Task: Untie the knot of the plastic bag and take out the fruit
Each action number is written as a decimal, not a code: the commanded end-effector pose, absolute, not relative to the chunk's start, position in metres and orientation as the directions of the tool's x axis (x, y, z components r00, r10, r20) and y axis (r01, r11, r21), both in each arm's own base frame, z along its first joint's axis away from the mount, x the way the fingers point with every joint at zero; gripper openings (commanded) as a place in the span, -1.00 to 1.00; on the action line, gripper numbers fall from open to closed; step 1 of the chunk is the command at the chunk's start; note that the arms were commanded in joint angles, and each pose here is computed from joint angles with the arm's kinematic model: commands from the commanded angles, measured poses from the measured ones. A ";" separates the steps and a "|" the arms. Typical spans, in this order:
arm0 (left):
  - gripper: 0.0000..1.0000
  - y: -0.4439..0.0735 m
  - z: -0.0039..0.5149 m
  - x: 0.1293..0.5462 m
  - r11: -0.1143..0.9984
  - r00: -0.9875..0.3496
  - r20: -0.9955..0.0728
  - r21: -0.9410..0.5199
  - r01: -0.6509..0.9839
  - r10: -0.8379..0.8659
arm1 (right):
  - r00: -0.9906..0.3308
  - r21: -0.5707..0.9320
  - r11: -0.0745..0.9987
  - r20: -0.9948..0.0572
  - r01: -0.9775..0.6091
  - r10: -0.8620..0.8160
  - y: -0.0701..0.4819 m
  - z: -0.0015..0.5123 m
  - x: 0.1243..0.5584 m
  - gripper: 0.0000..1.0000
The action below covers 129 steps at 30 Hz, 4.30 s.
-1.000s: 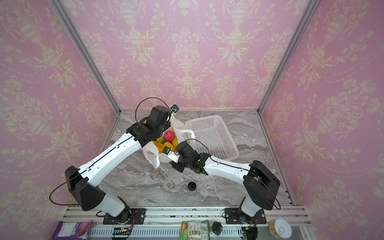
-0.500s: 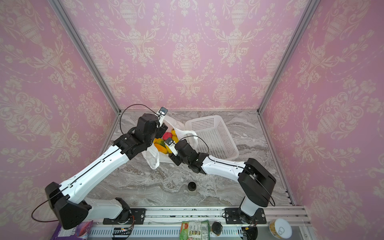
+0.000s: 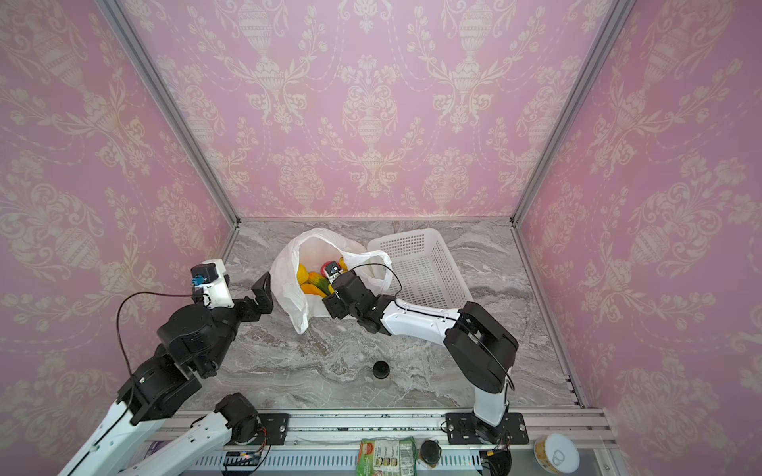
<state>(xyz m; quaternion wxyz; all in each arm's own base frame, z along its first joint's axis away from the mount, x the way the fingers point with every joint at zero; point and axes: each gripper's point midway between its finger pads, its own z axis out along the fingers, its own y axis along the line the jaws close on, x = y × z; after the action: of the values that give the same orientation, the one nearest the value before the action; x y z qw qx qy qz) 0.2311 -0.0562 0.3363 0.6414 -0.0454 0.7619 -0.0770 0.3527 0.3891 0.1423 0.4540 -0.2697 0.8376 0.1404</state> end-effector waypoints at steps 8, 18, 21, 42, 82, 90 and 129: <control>0.99 -0.108 0.247 0.254 0.982 -0.454 -0.889 -0.135 0.134 -0.060 | -0.457 -0.035 0.826 -0.820 -0.562 -0.345 0.407 0.123 0.338 1.00; 0.20 -0.101 0.193 0.261 0.997 -0.541 -0.841 -0.038 0.071 0.007 | -0.468 -0.062 0.860 -0.818 -0.506 -0.334 0.400 0.128 0.346 1.00; -0.52 -0.093 0.184 0.259 0.999 -0.544 -0.839 -0.008 0.049 0.020 | -0.468 -0.081 0.886 -0.826 -0.456 -0.316 0.389 0.131 0.352 0.99; 0.99 -0.110 0.196 0.237 0.967 -0.519 -0.849 -0.208 0.150 -0.102 | -0.555 0.007 0.877 -0.777 -0.480 -0.298 0.391 0.112 0.365 1.00; -0.98 -0.099 0.243 0.232 0.984 -0.410 -0.911 -0.104 0.145 -0.035 | -0.606 0.035 0.919 -0.762 -0.392 -0.229 0.377 0.101 0.369 0.66; -1.00 -0.109 0.286 0.233 0.970 -0.343 -0.939 -0.117 0.215 -0.037 | -0.639 0.023 0.910 -0.720 -0.413 -0.272 0.387 0.078 0.370 0.98; -1.00 -0.085 0.271 0.225 0.988 -0.352 -0.936 -0.049 0.148 0.006 | -0.438 -0.008 0.798 -0.832 -0.602 -0.339 0.401 0.166 0.331 -0.38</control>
<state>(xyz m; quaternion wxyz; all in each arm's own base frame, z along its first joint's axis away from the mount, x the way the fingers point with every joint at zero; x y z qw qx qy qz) 0.2234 -0.0932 0.2804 0.5735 0.0449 0.8127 -0.0933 0.3324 0.4022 0.1403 0.4180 -0.2845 0.8547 0.1176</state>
